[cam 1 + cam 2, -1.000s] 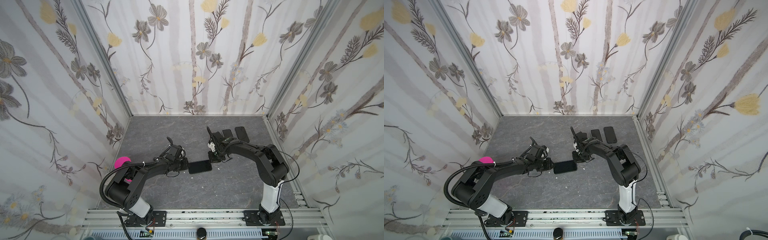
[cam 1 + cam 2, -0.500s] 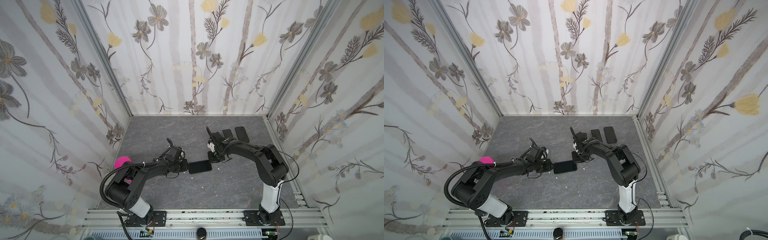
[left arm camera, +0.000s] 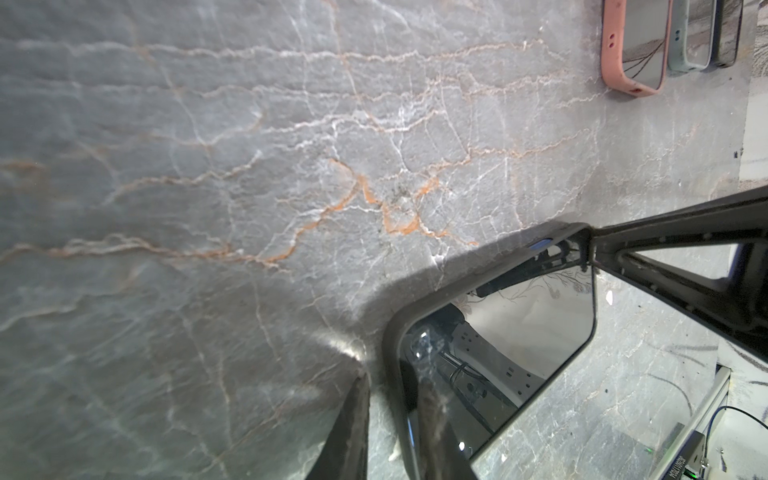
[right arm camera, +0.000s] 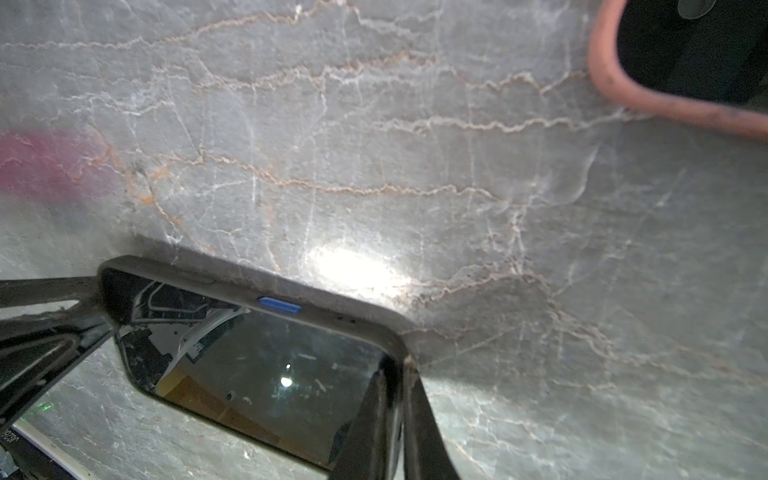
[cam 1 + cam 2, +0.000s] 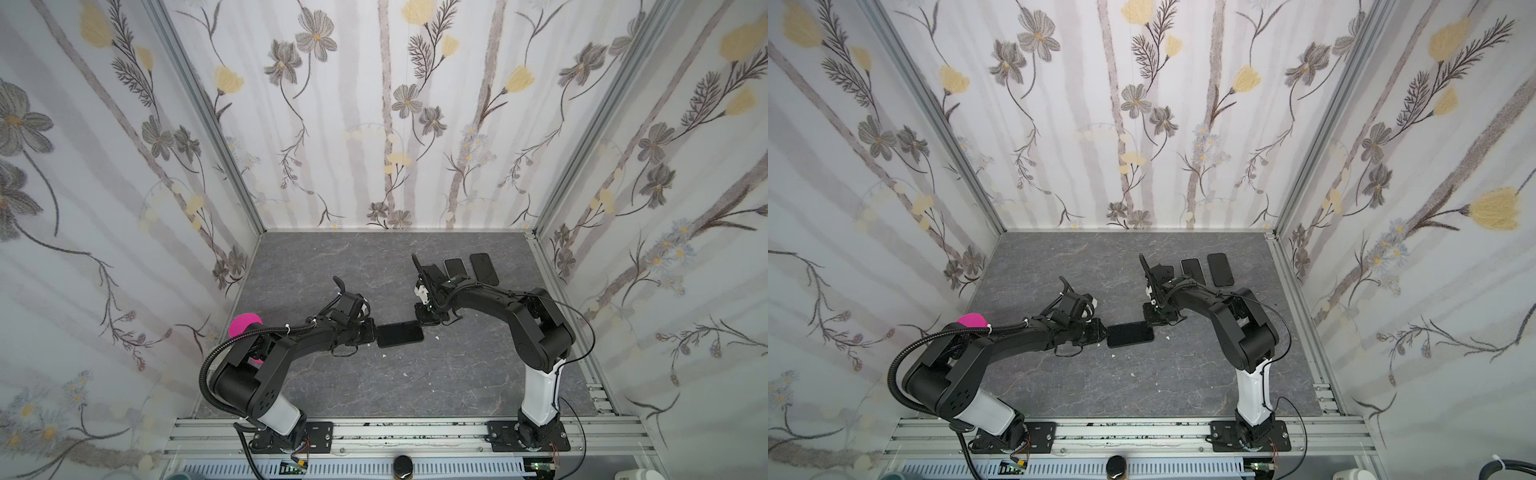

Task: Put the phone into the phone case
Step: 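Open both grippers and raise them off the cased phone, then lower the right gripper and grasp the black-cased phone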

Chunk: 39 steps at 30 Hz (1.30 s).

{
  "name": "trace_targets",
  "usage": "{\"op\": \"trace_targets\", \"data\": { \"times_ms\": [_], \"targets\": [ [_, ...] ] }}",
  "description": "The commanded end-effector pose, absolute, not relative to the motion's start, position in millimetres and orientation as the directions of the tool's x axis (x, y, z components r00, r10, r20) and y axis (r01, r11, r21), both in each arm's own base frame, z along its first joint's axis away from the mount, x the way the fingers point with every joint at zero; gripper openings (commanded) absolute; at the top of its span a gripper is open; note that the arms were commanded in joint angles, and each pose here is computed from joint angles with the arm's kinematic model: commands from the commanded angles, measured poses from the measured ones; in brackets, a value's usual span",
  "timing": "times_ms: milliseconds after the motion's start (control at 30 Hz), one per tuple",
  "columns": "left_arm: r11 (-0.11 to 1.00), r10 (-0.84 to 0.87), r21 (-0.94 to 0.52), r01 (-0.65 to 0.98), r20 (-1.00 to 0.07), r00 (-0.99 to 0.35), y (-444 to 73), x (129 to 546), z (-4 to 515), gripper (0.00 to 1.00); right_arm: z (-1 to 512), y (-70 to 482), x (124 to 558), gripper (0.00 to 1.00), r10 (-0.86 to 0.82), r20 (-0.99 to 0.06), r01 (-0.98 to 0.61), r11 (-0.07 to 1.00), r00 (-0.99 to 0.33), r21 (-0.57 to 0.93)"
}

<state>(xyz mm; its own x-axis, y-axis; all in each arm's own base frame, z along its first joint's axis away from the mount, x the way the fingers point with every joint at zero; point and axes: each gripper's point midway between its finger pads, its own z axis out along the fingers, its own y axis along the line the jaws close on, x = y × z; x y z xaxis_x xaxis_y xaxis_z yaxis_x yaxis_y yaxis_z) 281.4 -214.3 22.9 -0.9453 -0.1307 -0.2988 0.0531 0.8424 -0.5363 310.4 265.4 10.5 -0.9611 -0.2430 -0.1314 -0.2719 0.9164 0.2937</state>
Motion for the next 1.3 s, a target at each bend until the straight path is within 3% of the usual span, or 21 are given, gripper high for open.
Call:
{"op": "trace_targets", "data": {
  "times_ms": [0,167,367,633,700,867,1033,1167,1267],
  "targets": [
    [0.838,-0.140,-0.544,0.051,-0.304,-0.942,-215.0,283.3,26.3,0.21,-8.5,236.0,296.8,0.12,-0.267,-0.061,-0.273,0.952,-0.962,0.139],
    [0.833,-0.147,-0.546,0.088,-0.372,-0.917,-217.0,295.1,50.9,0.21,35.9,261.4,315.5,0.16,-0.322,-0.213,-0.363,0.912,-0.922,0.191],
    [0.827,-0.163,-0.525,0.202,-0.567,-0.808,-210.7,311.0,118.1,0.23,126.1,293.9,338.7,0.22,-0.367,-0.488,-0.517,0.829,-0.792,0.214],
    [0.844,-0.136,-0.397,0.359,-0.808,-0.573,-184.6,300.5,202.1,0.32,246.2,309.8,335.6,0.27,-0.370,-0.834,-0.701,0.712,-0.409,0.028],
    [0.855,-0.117,-0.353,0.381,-0.846,-0.521,-176.7,294.7,214.0,0.41,256.1,308.1,331.8,0.29,-0.370,-0.872,-0.727,0.686,-0.319,-0.025],
    [0.871,-0.035,-0.228,0.435,-0.912,-0.409,-160.8,277.6,231.2,0.62,255.5,309.0,314.4,0.40,-0.428,-0.894,-0.803,0.575,-0.133,-0.156],
    [0.814,0.113,-0.084,0.574,-0.947,-0.299,-163.2,250.2,231.0,0.81,218.3,311.3,298.2,0.69,-0.563,-0.826,-0.866,0.402,0.022,-0.297],
    [0.732,0.197,0.011,0.681,-0.960,-0.197,-170.0,226.8,218.1,0.90,162.3,311.5,269.1,0.76,-0.688,-0.703,-0.929,0.116,0.180,-0.352],
    [0.685,0.218,0.044,0.727,-0.965,-0.148,-173.3,213.1,206.2,0.98,133.3,308.9,260.6,0.81,-0.727,-0.651,-0.941,0.019,0.220,-0.339]
  ]
}}
